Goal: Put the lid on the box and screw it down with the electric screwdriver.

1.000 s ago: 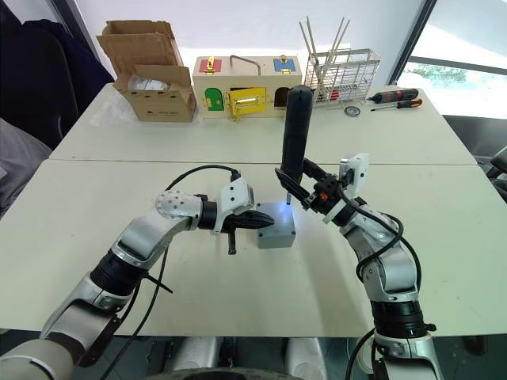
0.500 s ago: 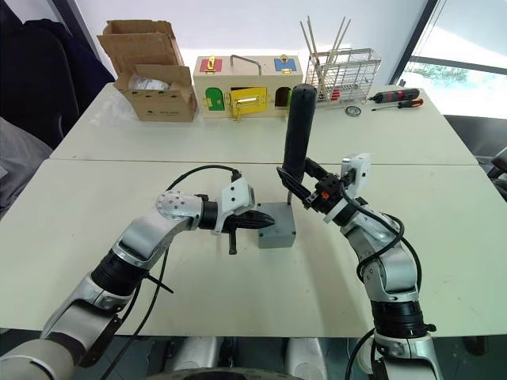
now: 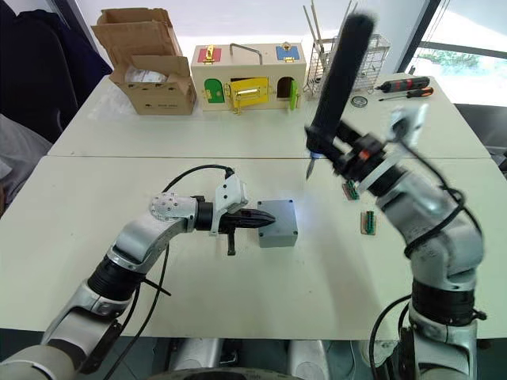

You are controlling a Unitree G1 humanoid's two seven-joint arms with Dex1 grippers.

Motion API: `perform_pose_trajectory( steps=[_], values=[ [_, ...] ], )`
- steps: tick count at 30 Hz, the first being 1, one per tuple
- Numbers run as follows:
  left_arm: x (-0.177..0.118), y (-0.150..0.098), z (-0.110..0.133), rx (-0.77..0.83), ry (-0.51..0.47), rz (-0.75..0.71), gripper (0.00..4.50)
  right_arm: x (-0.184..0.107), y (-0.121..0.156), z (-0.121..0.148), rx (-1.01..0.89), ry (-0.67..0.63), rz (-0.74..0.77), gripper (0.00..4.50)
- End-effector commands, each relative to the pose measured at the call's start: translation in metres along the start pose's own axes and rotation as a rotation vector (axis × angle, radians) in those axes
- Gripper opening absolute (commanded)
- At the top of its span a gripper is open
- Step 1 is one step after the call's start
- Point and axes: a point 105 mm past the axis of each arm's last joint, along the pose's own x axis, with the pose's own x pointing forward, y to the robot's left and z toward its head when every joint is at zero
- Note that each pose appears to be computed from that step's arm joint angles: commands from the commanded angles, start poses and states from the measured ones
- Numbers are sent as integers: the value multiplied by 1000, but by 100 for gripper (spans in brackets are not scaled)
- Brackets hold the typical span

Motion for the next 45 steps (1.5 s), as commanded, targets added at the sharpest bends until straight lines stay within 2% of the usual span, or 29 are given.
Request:
perform_pose_trajectory(
  steps=[1, 5, 10, 13, 14, 16, 18, 19, 23, 28, 38, 39, 41, 45],
  values=[
    [-6, 7, 29, -38, -138, 43, 0, 1, -9, 10, 40, 27, -92, 180],
    [-17, 9, 50, -45, -205, 46, 0, 0, -24, 3, -7, 166, -190, 180],
    [-24, -10, 57, 66, -136, -33, 0, -23, -64, 16, -105, 309, -308, 180],
    [-27, -25, 52, 152, -63, -96, 0, -60, -102, 8, -189, 568, -450, 180],
    [-27, -28, 50, 173, -44, -111, 0, -69, -110, 9, -195, 618, -481, 180],
    [-24, -37, 47, 218, -15, -141, 0, -92, -126, 4, -121, 747, -551, 180],
    [-19, -47, 46, 256, -3, -171, 0, -125, -135, -13, 27, 944, -634, 180],
    [-15, -51, 45, 266, -4, -184, 0, -134, -137, -18, 67, 992, -649, 180],
    [-4, -64, 43, 264, -26, -205, 0, -141, -141, -36, 220, 1033, -638, 180],
    [3, -70, 40, 265, -24, -190, 0, -150, -154, -59, 363, 1052, -678, 180],
    [-1, -65, 37, 231, -23, -147, 0, -157, -171, -77, 377, 1106, -706, 180],
    [-1, -58, 38, 224, -35, -112, 0, -156, -173, -77, 362, 1106, -705, 180],
    [-2, -42, 38, 205, -44, -38, 0, -157, -177, -78, 342, 1111, -714, 281],
    [-10, -21, 35, 206, -24, 39, 0, -156, -183, -76, 311, 1100, -729, 419]
  ],
)
